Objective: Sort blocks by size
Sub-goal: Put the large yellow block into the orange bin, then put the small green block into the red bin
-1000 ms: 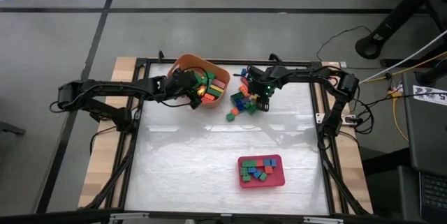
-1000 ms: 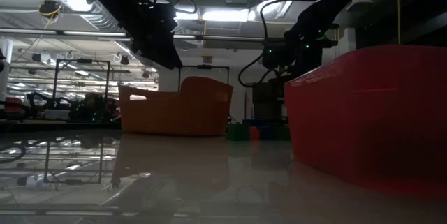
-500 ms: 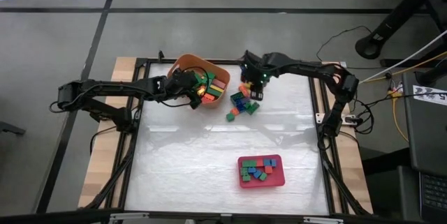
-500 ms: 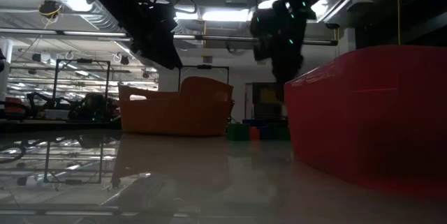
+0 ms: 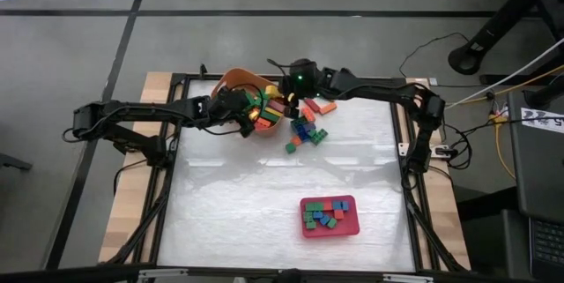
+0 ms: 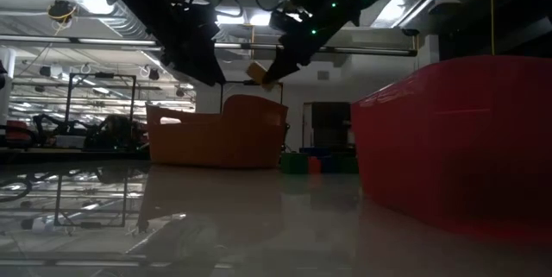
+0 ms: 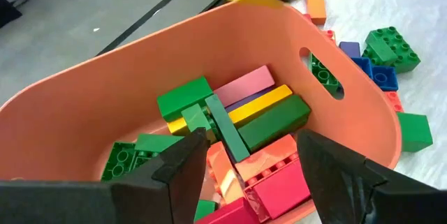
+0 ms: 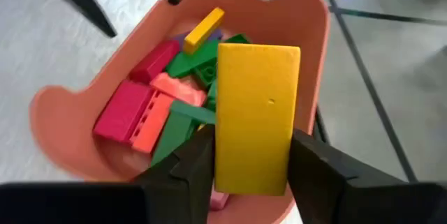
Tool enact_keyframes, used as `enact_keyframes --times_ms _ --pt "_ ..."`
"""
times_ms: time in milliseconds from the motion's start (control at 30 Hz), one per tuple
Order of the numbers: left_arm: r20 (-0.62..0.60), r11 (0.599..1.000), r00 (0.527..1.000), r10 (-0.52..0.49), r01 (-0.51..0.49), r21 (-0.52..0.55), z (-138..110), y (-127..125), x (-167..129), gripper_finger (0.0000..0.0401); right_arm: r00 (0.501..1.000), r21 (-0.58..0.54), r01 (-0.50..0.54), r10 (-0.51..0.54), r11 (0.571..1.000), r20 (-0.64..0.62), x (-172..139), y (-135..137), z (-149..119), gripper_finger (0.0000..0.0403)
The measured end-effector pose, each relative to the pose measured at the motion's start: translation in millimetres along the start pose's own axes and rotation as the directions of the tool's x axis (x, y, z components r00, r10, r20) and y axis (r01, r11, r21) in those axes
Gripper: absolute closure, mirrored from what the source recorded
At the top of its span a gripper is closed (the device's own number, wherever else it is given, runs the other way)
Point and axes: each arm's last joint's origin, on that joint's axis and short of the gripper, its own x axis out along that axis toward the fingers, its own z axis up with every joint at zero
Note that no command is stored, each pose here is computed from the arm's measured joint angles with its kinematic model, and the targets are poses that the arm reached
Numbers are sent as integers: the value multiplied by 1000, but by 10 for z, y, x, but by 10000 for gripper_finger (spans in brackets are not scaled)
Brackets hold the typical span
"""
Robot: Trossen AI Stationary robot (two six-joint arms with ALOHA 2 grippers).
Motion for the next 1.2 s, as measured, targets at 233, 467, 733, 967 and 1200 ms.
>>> enact_keyframes --times_ms 233,467,733,967,1200 --pt "1 1000 1000 -5 5 4 -2 -14 -5 191 999 3 -14 15 1000 -46 9 22 -45 193" --pt "47 992 991 -124 124 10 39 -132 -43 191 979 -5 55 -55 998 -195 -116 24 -125 176" --pt "210 923 904 -372 337 186 116 -628 -194 191 896 -47 87 -99 995 -434 -562 52 -237 187" --pt "196 859 856 -478 409 308 -127 -1222 54 191 819 -50 37 -60 998 -571 -697 101 -358 188" --pt "171 899 909 -381 321 297 -450 -1465 531 191 777 -41 9 -33 999 -628 -742 126 -414 188"
